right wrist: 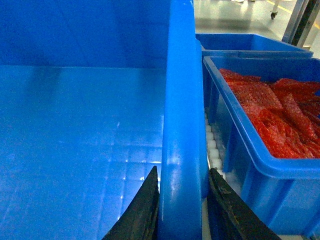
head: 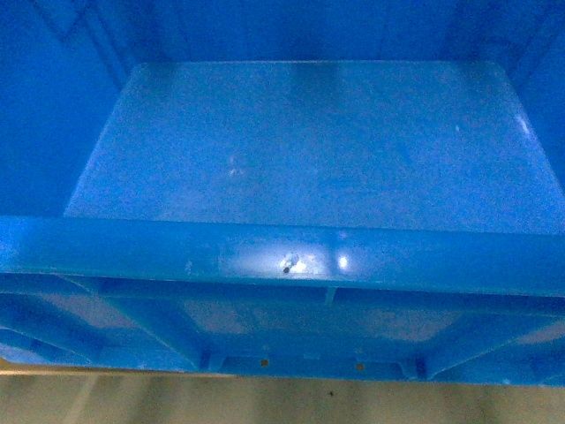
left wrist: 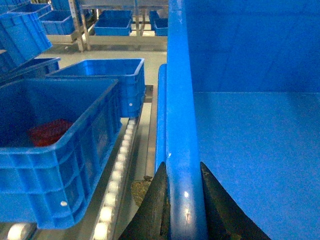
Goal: Place box next to blue box on left shelf
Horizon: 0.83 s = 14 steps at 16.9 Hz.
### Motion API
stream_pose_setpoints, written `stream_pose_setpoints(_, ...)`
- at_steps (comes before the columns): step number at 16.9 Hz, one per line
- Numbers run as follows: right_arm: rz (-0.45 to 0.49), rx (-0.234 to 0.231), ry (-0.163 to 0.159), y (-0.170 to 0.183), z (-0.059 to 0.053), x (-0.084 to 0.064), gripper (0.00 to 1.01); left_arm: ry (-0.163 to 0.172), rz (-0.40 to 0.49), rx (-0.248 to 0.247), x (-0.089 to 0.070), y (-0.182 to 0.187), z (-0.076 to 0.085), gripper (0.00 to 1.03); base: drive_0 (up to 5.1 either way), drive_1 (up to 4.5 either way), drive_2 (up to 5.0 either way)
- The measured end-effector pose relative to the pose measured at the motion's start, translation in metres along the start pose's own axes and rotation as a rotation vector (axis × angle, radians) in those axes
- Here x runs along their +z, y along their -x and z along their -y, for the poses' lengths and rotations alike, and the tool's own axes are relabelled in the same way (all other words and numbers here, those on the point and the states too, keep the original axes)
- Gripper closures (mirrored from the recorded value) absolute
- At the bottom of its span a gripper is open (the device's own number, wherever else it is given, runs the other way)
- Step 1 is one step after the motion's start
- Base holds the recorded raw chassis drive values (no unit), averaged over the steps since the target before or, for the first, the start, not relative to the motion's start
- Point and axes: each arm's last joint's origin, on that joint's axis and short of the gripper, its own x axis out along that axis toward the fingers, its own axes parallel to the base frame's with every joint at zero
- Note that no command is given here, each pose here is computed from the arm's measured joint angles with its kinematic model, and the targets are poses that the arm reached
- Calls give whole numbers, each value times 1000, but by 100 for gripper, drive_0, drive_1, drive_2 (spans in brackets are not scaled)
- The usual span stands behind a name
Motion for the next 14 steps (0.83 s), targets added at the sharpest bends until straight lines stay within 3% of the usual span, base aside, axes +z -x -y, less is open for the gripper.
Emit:
stream_pose_setpoints(8,2,-1,0,0,0,0,81,0,0,1,0,0,0,94,-2,427,-431)
stream_pose_setpoints(14,-2,-1,1,0,0,0,81,-1,-4,0,-1,-1,0,94,0,0,0)
